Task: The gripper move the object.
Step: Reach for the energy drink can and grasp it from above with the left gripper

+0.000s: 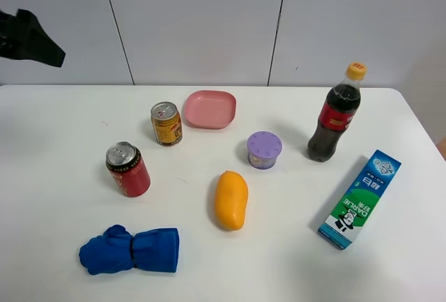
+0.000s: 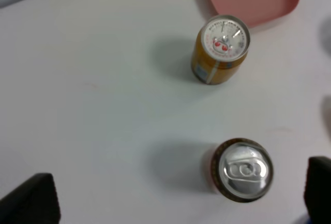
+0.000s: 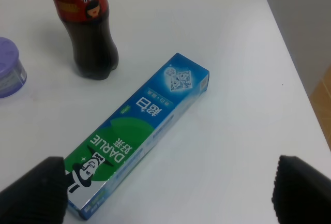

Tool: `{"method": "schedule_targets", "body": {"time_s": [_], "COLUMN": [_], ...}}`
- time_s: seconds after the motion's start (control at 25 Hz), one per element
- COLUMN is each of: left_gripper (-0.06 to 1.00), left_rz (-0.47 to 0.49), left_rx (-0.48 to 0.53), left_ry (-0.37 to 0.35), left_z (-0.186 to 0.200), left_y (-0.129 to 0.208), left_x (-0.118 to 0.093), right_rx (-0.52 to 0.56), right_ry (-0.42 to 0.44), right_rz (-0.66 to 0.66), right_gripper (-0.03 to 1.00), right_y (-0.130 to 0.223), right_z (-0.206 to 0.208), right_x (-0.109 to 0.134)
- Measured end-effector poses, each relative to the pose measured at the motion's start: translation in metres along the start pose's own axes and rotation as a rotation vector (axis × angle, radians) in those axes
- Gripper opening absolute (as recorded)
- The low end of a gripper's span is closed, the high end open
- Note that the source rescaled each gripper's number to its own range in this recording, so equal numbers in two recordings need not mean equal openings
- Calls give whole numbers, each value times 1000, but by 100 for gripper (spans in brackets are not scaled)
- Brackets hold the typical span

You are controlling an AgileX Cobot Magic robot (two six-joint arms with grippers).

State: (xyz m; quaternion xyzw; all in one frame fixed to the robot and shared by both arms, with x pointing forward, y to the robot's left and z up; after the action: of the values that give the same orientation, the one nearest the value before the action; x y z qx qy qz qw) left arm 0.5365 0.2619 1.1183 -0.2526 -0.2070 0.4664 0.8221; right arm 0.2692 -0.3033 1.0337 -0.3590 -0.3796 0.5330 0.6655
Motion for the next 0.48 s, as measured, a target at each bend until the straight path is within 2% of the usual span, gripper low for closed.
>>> {"method": "schedule_targets", "body": {"time_s": [0.12,0.24,0.48], "left_gripper": [100,100,96], "left_rz": [-135,-220,-287], "left_rx": [51,100,165], "left_ry": [12,53,123], "left_z": [-30,-65,-127], "left_y": [-21,-37,-56], "left_x": [-14,-32,-55], "right_rx": [0,0,0], "right_ry": [0,0,0], "right_rz": [0,0,0], "right_gripper": [100,100,100], "right_y": [0,0,0], "right_z": [0,0,0], "right_x": [0,0,0]}}
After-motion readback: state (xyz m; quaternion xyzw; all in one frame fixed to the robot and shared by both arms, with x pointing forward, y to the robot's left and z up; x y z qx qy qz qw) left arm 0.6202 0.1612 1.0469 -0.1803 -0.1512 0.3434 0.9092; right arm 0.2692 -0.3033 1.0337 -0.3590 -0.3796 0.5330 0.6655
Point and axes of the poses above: a point on each arm's last joint axis where the gripper is mounted, z pointing back along that axis away from the gripper, x along the wrist's bending axis when the last joint is at zero, y = z × x, the point moved 4 cm from there along -z, pointing out along that axis toward the gripper, and after that the axes turned 6 degrees about -z, right-handed, at the moved point
